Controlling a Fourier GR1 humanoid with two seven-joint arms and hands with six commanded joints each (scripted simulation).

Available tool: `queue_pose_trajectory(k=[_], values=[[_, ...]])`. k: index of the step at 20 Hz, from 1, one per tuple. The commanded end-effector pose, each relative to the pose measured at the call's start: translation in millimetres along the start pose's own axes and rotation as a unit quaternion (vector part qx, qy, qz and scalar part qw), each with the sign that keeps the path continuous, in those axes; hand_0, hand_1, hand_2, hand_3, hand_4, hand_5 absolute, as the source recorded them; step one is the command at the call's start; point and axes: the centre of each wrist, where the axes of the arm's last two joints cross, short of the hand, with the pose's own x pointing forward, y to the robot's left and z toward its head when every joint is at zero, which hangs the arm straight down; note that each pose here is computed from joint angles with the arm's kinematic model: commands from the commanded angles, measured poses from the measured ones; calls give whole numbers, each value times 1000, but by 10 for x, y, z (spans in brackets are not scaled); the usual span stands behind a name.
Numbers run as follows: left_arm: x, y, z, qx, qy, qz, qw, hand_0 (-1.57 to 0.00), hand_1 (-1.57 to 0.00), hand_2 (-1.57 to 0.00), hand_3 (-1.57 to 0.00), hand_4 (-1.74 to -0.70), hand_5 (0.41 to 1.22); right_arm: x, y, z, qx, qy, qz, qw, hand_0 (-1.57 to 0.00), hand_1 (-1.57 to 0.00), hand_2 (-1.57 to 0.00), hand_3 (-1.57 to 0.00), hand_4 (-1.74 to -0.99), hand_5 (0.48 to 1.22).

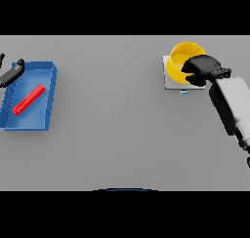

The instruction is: Pick up the red beaker and tilt it to pour out 1 green nut into yellow bowl. Pick up the yellow bowl and place it on the metallic measuring scale.

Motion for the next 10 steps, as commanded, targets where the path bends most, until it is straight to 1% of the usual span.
queue_pose_trajectory(k=[1,2,3,4,5,6,8,10], values=[[-22,10,2,1,2,-1,1000,1,1,1,1,-727,715,-27,-26,19,2,1,2,1000,-1397,-1571,-1385,-1363,-1741,1221],[-38,17,-1,2,1,1,1000,1,1,1,1,-729,717,-13,-19,16,4,2,-3,1000,-1332,-1459,-1423,-1198,-1741,1221],[-35,12,-30,1,2,4,1000,1,1,1,1,-730,720,-26,-18,19,3,-7,-7,1000,-1128,-1322,-1330,-1057,-1701,1221],[-48,-5,-27,-3,1,4,1000,1,1,1,1,-732,723,-25,-5,16,7,-5,-15,1000,-902,-1150,-1186,-937,-1660,1143],[-25,13,-25,-3,-4,6,1000,1,1,1,1,-733,728,-33,4,13,9,-2,-21,1000,-721,-980,-1042,-833,-1619,1072],[-34,7,-24,-4,-1,8,1000,1,1,1,1,-732,729,-46,-9,20,14,3,-21,1000,-577,-828,-913,-742,-1588,1016],[-45,18,-39,-4,-1,6,1000,1,1,1,1,-727,717,-56,-1,24,21,11,-19,1000,-369,-582,-693,-613,-1539,933],[-15,7,-41,-2,0,4,1000,1,1,1,1,-724,708,-57,-7,18,24,6,-5,1000,-236,-380,-519,-525,-1501,877]])
